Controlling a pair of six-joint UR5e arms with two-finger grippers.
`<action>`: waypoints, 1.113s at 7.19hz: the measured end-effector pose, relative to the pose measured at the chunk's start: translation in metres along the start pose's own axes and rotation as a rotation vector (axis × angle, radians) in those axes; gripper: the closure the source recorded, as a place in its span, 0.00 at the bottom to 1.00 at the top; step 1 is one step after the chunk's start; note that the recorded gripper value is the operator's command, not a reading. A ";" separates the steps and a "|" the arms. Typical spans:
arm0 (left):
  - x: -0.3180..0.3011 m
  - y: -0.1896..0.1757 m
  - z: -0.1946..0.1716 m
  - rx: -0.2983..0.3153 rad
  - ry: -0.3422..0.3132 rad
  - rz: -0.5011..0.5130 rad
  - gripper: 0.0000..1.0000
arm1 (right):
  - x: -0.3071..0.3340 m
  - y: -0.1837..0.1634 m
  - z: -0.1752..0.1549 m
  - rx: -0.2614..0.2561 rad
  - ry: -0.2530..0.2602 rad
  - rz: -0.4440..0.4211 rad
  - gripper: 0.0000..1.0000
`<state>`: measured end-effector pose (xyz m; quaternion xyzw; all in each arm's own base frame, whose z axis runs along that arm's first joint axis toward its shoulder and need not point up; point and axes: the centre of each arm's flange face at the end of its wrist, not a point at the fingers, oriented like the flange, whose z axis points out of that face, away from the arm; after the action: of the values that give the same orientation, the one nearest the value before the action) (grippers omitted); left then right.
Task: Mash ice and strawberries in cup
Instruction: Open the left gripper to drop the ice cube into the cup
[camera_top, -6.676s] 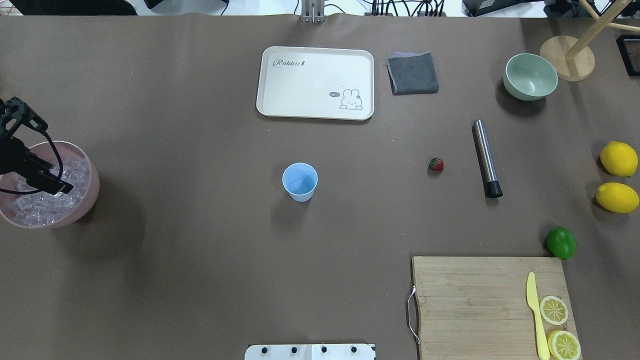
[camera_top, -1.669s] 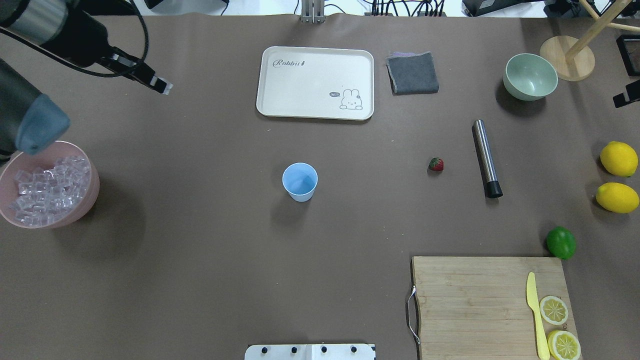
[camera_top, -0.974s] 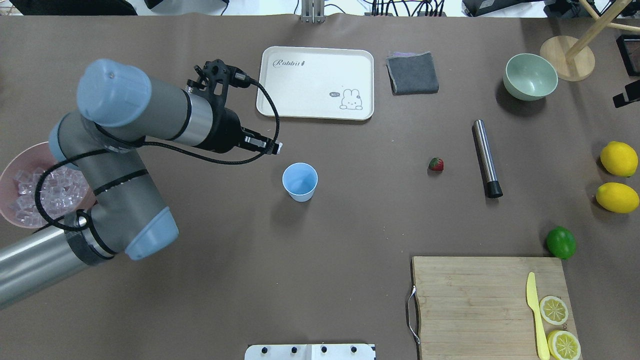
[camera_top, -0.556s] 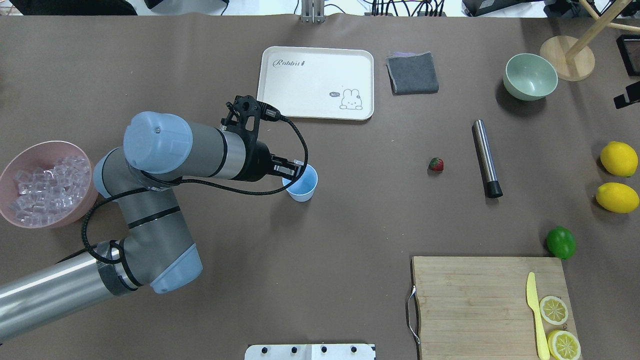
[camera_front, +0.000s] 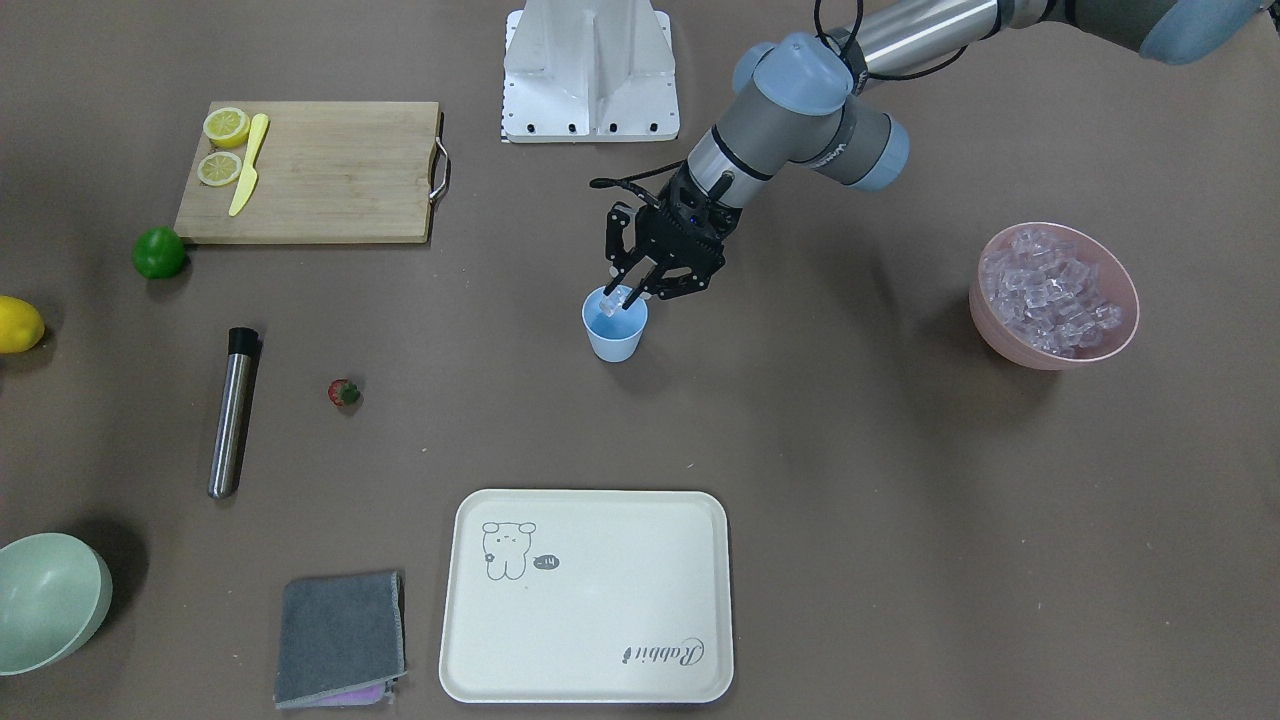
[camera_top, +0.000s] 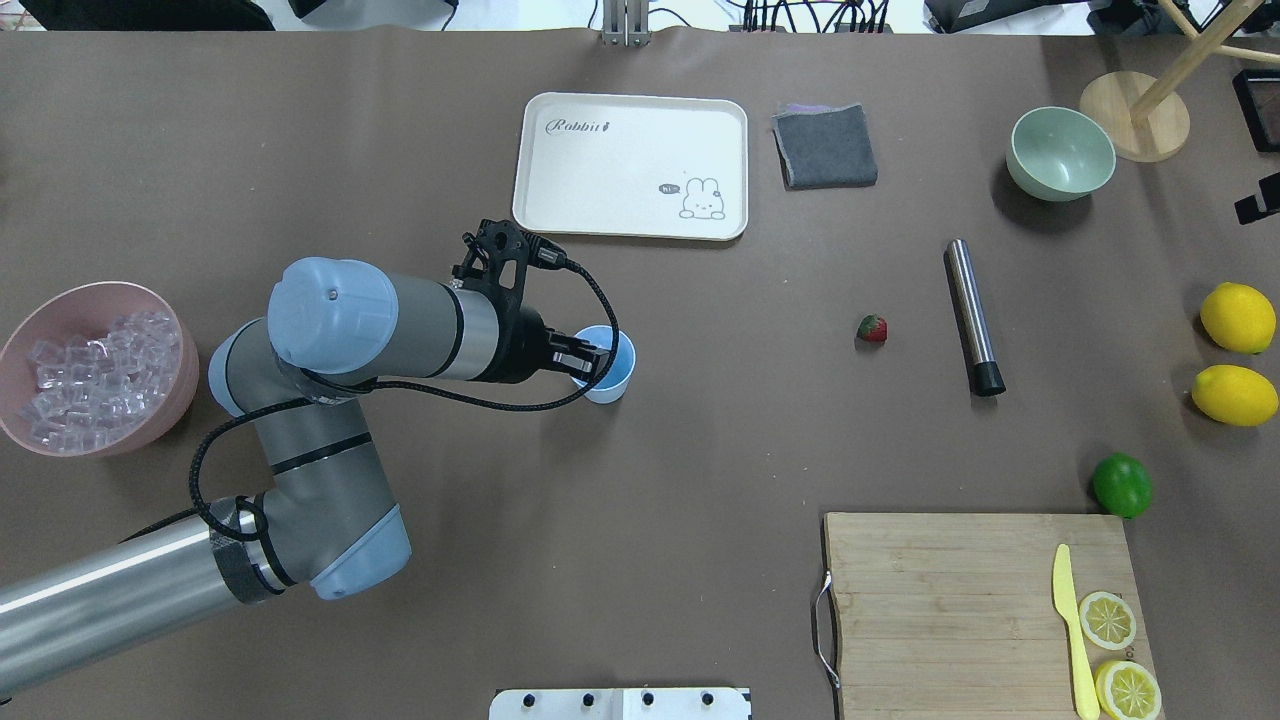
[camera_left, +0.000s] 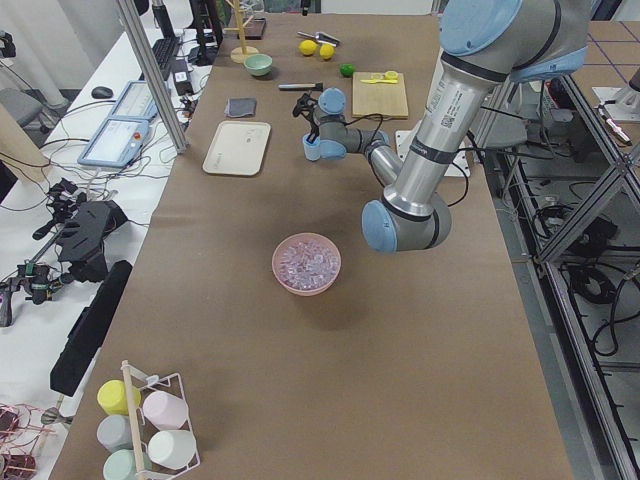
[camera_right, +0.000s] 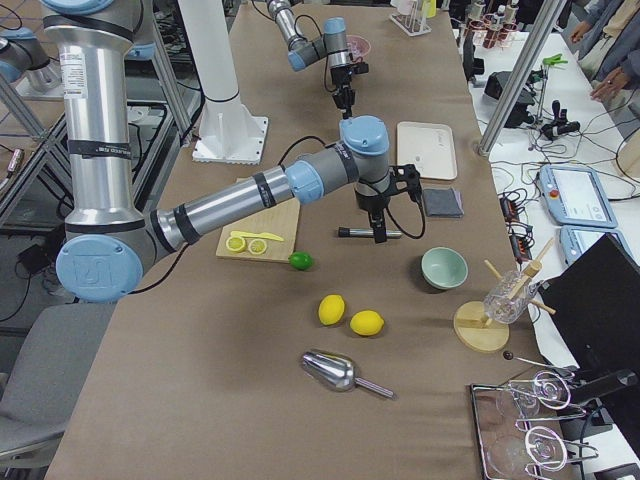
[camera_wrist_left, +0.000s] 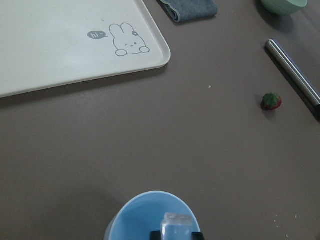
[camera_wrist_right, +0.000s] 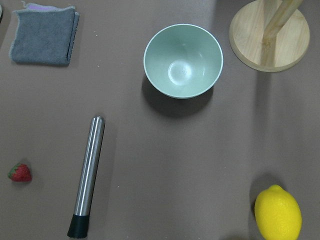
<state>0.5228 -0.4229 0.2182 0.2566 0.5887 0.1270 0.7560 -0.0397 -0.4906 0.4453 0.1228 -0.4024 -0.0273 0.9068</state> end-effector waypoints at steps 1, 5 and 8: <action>-0.001 -0.001 -0.003 0.008 0.007 0.007 0.02 | 0.002 0.002 -0.001 0.000 0.001 0.004 0.00; -0.052 -0.049 -0.056 0.028 0.003 0.025 0.02 | 0.007 0.006 -0.004 0.001 -0.003 0.014 0.00; -0.148 -0.077 -0.127 0.011 -0.058 0.148 0.02 | 0.003 0.013 -0.003 -0.027 -0.066 0.017 0.00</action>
<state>0.3525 -0.5304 0.2767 0.3071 0.5468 0.1715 0.7598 -0.0362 -0.4779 0.4492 0.1063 -0.4326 -0.0292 0.8948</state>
